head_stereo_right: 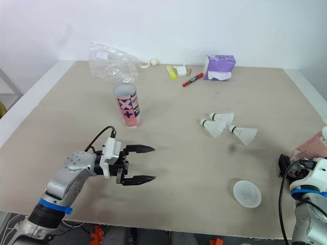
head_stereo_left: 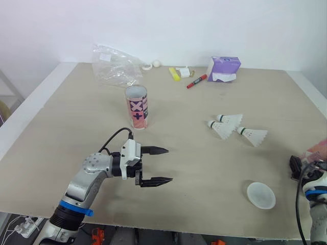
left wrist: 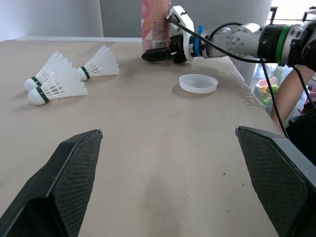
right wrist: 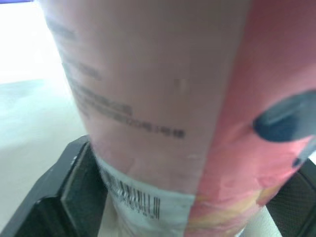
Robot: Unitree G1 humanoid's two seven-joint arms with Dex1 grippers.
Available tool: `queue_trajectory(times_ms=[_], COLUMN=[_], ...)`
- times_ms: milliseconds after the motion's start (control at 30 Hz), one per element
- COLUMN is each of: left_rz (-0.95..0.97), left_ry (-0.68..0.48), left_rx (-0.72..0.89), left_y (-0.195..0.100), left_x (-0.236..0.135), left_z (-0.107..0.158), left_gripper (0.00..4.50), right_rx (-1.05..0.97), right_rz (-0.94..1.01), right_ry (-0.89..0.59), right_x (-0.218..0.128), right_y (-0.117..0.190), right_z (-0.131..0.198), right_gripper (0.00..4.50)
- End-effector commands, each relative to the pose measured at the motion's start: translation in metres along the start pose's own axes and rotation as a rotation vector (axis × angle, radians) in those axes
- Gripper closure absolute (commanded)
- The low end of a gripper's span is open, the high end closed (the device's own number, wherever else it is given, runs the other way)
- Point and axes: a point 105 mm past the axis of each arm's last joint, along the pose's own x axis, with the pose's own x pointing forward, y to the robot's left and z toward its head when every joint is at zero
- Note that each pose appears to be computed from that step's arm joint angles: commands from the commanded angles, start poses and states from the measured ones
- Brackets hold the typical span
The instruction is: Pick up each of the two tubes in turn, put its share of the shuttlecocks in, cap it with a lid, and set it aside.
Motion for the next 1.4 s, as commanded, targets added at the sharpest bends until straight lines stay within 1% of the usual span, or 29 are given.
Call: queue_trajectory(times_ms=[33,267,600,633,700,800,867,933,967,1100,1267,1333,1400], left_rz=[-0.011,-0.016,-0.029,-0.026,-0.012,0.008,0.043,0.073,0.083,0.203,0.392,0.518,0.644], left_ry=[-0.006,0.001,0.007,0.007,0.006,0.010,0.012,0.018,0.022,0.037,0.070,0.121,0.147], left_rx=[0.029,0.028,0.027,0.026,0.022,0.023,0.021,0.024,0.027,0.028,0.008,-0.038,-0.029], left_y=[0.000,0.002,0.008,0.009,0.011,0.014,0.019,0.023,0.024,0.032,0.047,0.056,0.066], left_x=[0.001,0.001,0.002,0.002,0.001,0.000,-0.002,-0.004,-0.005,-0.013,-0.028,-0.041,-0.054], left_z=[0.005,0.003,0.001,0.000,0.000,-0.001,-0.001,-0.002,-0.002,-0.004,-0.008,-0.015,-0.016], left_gripper=[0.00,0.00,0.00,0.00,0.00,0.00,0.00,0.00,0.00,0.00,0.00,0.00,0.00], right_rx=[0.002,-0.006,-0.070,-0.094,-0.139,-0.141,-0.189,-0.226,-0.234,-0.231,-0.240,-0.238,-0.238], right_rz=[-0.005,0.021,0.064,0.105,0.269,0.484,0.663,0.811,0.856,1.099,1.290,1.365,1.403], right_ry=[-0.067,-0.051,-0.019,-0.018,-0.015,-0.035,-0.055,-0.082,-0.090,-0.147,-0.160,-0.155,-0.156], right_x=[-0.012,-0.044,-0.081,-0.086,-0.097,-0.108,-0.112,-0.110,-0.108,-0.101,-0.093,-0.088,-0.083], right_y=[-0.001,0.012,0.015,0.022,0.046,0.078,0.106,0.133,0.142,0.191,0.221,0.231,0.237], right_z=[0.020,0.021,0.026,0.029,0.034,0.044,0.051,0.057,0.059,0.068,0.066,0.066,0.066], right_gripper=[0.05,0.05,0.05,0.05,0.05,0.05,0.05,0.05,0.05,0.05,0.05,0.05,0.05])
